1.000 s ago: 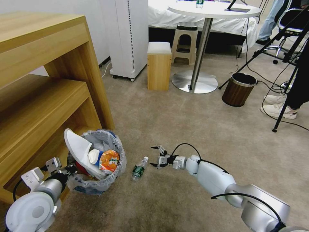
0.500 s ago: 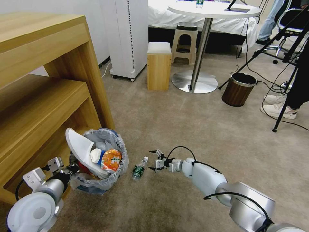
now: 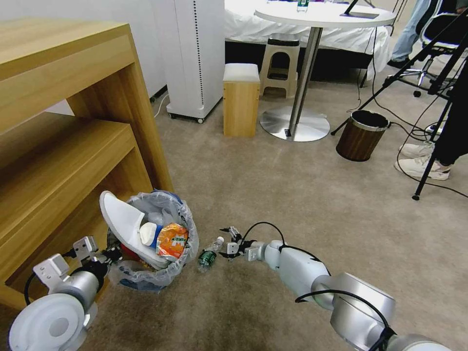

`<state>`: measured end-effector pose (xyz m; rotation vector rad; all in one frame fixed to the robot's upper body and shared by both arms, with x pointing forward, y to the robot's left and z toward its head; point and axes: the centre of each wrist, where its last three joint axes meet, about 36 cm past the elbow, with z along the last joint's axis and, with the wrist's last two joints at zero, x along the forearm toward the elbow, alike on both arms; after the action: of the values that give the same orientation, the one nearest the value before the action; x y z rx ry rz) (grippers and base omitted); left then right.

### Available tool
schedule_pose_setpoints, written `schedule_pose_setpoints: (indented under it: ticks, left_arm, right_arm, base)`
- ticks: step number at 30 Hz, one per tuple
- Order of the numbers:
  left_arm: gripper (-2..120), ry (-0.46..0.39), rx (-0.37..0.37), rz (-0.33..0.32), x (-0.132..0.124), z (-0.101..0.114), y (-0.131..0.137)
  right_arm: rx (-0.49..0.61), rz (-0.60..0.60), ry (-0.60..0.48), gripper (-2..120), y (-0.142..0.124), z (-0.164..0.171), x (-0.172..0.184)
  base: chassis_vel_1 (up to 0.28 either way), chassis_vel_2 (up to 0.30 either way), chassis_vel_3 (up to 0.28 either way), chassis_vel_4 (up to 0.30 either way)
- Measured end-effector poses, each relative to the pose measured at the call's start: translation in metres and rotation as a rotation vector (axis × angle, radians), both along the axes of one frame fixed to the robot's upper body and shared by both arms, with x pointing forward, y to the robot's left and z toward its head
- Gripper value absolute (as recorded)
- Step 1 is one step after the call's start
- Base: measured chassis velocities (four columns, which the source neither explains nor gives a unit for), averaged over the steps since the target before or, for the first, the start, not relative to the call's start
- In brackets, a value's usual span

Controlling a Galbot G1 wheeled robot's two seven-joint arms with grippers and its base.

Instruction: Pick up the trash bin and place the garbage on the floor into it.

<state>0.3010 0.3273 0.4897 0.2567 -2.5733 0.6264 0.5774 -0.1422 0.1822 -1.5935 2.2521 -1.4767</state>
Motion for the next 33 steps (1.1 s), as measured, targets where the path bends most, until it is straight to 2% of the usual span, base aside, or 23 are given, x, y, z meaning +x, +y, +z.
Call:
schedule_pose_setpoints:
  ticks: [25, 28, 29, 32, 33]
  left_arm:
    - [0, -0.025, -0.018, -0.005, -0.002, 0.005, -0.007]
    - [0, -0.029, -0.020, -0.006, -0.002, 0.006, -0.008]
    - [0, -0.029, -0.020, -0.006, -0.002, 0.006, -0.008]
    - [0, -0.031, -0.021, -0.007, -0.002, 0.006, -0.008]
    - [0, -0.031, -0.021, -0.007, -0.002, 0.006, -0.008]
  right_arm:
    - [-0.009, -0.008, 0.032, 99, 0.030, -0.006, -0.010]
    - [-0.011, -0.015, 0.035, 89, 0.030, -0.007, -0.011]
    - [-0.011, -0.015, 0.035, 89, 0.030, -0.007, -0.011]
    - [-0.009, -0.019, 0.037, 75, 0.029, -0.007, -0.011]
    - [-0.009, -0.019, 0.037, 75, 0.029, -0.007, -0.011]
  base:
    - [0.000, 0.000, 0.000, 0.000]
    - [0.000, 0.000, 0.000, 0.000]
    - [0.000, 0.000, 0.000, 0.000]
    - [0.000, 0.000, 0.000, 0.000]
    - [0.000, 0.000, 0.000, 0.000]
